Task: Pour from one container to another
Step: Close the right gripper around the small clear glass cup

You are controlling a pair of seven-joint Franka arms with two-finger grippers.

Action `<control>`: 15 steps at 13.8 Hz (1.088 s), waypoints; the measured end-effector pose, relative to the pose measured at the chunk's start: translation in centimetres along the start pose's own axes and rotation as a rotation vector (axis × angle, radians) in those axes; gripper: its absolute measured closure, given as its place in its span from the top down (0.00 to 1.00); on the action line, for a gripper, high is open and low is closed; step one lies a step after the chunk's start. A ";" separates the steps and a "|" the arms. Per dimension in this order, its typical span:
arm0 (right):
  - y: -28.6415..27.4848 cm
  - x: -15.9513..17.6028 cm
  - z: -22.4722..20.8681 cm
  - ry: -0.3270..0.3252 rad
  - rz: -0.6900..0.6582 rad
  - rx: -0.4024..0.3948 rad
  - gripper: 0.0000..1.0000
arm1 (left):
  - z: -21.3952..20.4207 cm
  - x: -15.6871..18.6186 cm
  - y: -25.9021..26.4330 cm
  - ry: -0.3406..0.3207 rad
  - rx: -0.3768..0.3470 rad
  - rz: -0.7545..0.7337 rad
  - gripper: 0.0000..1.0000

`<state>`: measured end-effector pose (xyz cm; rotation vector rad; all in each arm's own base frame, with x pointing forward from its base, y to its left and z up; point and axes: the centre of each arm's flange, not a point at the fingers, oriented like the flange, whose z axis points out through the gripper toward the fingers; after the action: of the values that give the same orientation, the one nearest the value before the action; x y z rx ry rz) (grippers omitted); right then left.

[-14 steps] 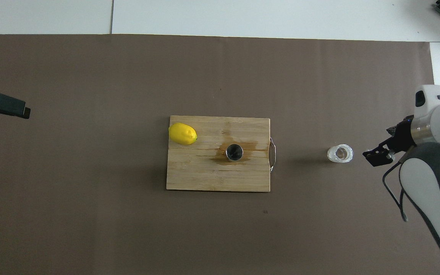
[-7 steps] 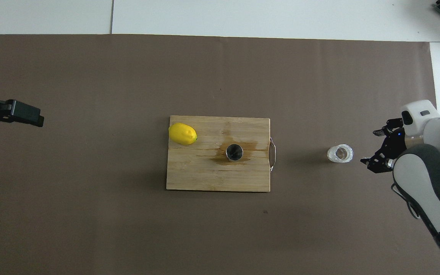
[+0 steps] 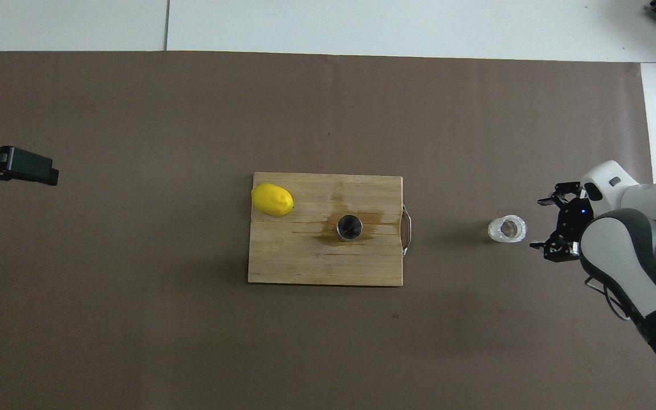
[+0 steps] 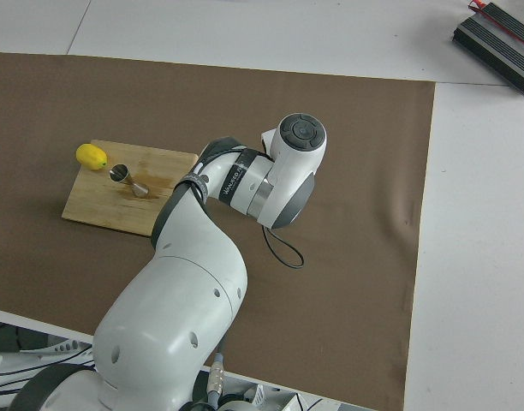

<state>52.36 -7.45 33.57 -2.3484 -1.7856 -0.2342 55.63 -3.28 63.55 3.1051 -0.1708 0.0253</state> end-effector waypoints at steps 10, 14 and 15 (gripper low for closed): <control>-0.5 -1.4 4.3 0.099 -0.108 0.031 1.00 | -0.5 -0.3 -0.2 0.002 0.047 0.005 1.00; -0.3 -1.2 6.0 0.142 -0.127 0.028 1.00 | -0.5 -0.3 -0.2 0.003 0.033 0.002 1.00; -0.4 -0.7 6.2 0.148 -0.130 0.029 1.00 | -0.5 -0.3 -0.4 0.004 0.026 -0.003 1.00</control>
<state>51.91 -6.54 27.40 -2.1370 -1.8578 -0.3867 55.35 -2.84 64.03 3.1309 -0.1675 0.0337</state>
